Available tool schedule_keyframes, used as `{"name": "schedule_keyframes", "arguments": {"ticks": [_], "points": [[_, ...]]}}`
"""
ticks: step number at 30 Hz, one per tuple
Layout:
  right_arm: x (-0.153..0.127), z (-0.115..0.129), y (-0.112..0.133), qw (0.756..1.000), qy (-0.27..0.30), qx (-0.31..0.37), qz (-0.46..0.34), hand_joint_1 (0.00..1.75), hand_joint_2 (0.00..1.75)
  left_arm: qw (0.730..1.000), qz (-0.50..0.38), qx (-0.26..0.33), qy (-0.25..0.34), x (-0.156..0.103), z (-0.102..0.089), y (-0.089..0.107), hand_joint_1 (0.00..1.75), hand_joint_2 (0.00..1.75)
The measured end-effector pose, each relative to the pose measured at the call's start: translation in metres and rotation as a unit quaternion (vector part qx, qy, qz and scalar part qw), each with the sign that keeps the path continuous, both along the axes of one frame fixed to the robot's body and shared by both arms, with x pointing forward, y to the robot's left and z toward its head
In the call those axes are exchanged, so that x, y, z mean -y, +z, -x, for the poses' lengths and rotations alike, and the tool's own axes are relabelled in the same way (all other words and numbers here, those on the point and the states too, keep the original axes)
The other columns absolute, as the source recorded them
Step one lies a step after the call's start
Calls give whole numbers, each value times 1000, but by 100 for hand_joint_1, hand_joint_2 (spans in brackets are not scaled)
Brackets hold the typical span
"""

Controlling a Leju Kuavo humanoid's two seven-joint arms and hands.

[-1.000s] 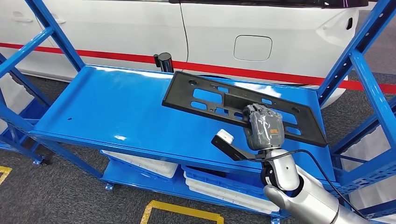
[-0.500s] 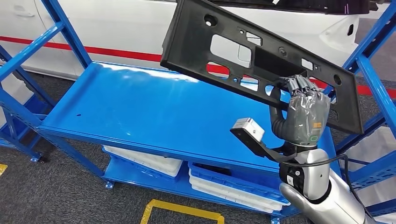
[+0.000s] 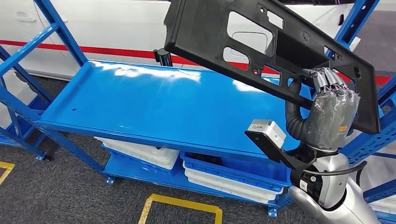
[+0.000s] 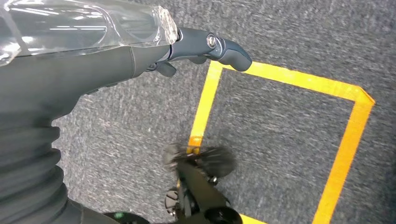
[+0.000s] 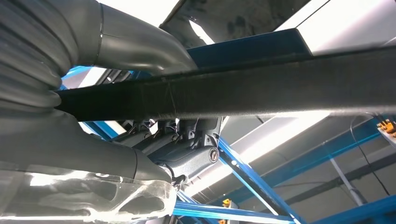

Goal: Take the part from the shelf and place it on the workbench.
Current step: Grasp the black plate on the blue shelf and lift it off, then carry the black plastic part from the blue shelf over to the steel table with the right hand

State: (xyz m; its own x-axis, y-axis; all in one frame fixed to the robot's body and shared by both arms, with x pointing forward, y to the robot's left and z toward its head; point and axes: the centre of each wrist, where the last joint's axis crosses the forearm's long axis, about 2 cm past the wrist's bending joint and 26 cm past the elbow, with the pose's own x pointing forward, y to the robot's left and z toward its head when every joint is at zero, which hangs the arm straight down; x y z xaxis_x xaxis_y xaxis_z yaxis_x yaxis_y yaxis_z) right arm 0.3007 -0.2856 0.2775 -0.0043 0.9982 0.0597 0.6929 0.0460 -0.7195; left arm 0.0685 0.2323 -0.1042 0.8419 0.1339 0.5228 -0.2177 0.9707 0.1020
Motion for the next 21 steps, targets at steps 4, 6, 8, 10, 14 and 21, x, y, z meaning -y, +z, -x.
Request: {"name": "schedule_keyframes", "arguments": {"ticks": [4, 6, 8, 10, 14, 21], "points": [[0, 1, 0, 1000, 1, -1, 1, 175, 175, 1000, 0, 2, 0, 0, -1, 0, 0, 175], [0, 1, 1, 1000, 2, 1, 0, 175, 175, 1000, -1, 5, -1, 0, -4, 1, 0, 175], [-1, 1, 1, 1000, 4, 2, 0, 175, 175, 1000, -2, 7, -1, -1, -5, 1, 0, 175], [-1, 1, 1, 1000, 4, 2, 0, 175, 175, 1000, -3, 6, -2, -1, -5, 1, 0, 175], [-1, 1, 2, 1000, 5, 2, 0, 175, 175, 1000, -4, 6, -5, -1, -6, 1, 0, 175], [-1, 1, 3, 1000, 18, 0, -15, 175, 175, 1000, -5, 7, -8, 0, -7, 1, 0, 175]]}}
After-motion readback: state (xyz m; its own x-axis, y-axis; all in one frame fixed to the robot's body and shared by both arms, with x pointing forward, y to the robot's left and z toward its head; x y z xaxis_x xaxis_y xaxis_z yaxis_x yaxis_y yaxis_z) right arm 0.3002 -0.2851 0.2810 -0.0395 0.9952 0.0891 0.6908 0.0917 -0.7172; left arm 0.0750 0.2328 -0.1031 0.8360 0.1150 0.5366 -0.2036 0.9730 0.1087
